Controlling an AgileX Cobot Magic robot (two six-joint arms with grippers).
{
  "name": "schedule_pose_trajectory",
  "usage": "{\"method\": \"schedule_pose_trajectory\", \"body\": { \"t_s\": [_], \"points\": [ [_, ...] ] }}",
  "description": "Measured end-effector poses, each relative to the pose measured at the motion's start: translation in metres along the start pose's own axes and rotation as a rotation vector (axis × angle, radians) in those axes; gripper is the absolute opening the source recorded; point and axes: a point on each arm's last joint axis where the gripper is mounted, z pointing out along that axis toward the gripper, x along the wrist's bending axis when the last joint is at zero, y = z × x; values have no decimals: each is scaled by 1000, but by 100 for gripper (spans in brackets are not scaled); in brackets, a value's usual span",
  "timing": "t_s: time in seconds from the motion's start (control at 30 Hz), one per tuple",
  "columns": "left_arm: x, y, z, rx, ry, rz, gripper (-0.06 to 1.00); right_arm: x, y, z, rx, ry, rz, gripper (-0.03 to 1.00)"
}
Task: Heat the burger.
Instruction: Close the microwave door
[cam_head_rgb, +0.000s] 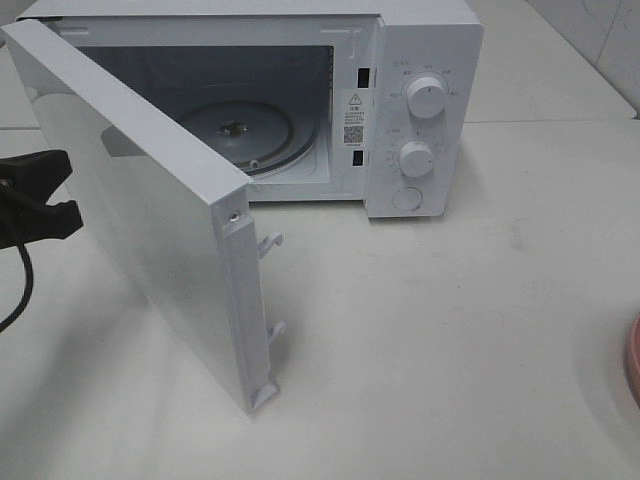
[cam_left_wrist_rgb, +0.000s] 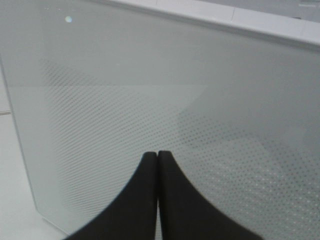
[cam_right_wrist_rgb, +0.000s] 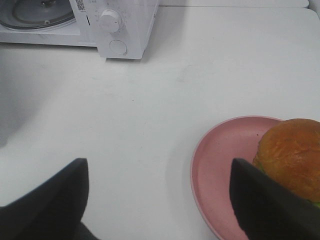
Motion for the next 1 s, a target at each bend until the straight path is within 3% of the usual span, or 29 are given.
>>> {"method": "schedule_pose_trajectory", "body": {
  "t_s": [1.0],
  "points": [
    [-64, 7, 80, 36, 32, -76, 0, 0, 0, 0, 0, 0, 0, 75]
  ]
}}
